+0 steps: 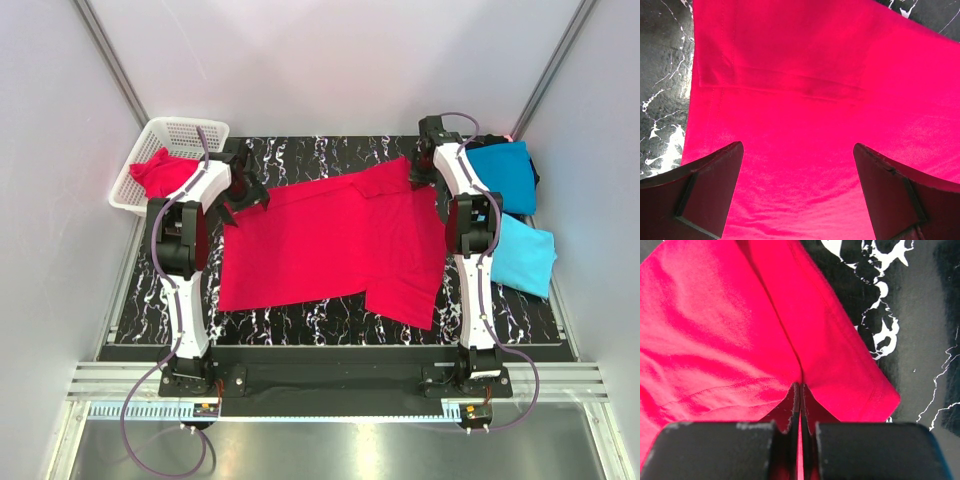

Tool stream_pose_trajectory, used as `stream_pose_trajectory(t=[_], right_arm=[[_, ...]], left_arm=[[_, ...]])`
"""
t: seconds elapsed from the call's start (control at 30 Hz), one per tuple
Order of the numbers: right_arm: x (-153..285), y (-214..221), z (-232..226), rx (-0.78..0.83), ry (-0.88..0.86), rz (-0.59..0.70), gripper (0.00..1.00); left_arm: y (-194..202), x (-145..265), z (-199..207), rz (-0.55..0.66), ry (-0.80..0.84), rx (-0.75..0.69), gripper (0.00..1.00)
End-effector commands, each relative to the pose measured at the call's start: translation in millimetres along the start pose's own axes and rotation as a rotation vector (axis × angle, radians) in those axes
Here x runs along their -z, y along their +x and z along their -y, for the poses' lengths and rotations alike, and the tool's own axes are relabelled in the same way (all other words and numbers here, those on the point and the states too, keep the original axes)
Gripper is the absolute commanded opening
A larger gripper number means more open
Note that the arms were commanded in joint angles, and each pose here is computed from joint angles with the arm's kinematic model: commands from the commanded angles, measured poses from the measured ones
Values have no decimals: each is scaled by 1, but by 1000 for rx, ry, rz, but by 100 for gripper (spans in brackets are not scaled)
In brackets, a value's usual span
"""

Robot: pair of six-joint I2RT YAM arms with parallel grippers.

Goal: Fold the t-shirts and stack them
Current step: Fold the tshirt

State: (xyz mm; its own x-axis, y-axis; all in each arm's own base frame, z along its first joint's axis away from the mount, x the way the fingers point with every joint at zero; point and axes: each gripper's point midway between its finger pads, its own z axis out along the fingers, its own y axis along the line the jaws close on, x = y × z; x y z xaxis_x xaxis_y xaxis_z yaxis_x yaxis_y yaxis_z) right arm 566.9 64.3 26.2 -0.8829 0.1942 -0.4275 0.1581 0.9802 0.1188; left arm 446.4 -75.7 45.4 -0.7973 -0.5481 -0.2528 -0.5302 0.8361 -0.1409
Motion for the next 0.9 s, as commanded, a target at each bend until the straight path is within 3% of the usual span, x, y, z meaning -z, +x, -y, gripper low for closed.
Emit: stream_pose_trajectory(t=[0.0,0.23,0.87], right_arm=[[45,-33,-15,49,2,121,0],[75,-54,-16,78,28,199,0],[84,-45,-18,89,58,185,0]], left_arm=[[-13,18,4,56,36,0,99],[-11,18,4,52,39,1,99],[-7,17,1,51,33,19,99]])
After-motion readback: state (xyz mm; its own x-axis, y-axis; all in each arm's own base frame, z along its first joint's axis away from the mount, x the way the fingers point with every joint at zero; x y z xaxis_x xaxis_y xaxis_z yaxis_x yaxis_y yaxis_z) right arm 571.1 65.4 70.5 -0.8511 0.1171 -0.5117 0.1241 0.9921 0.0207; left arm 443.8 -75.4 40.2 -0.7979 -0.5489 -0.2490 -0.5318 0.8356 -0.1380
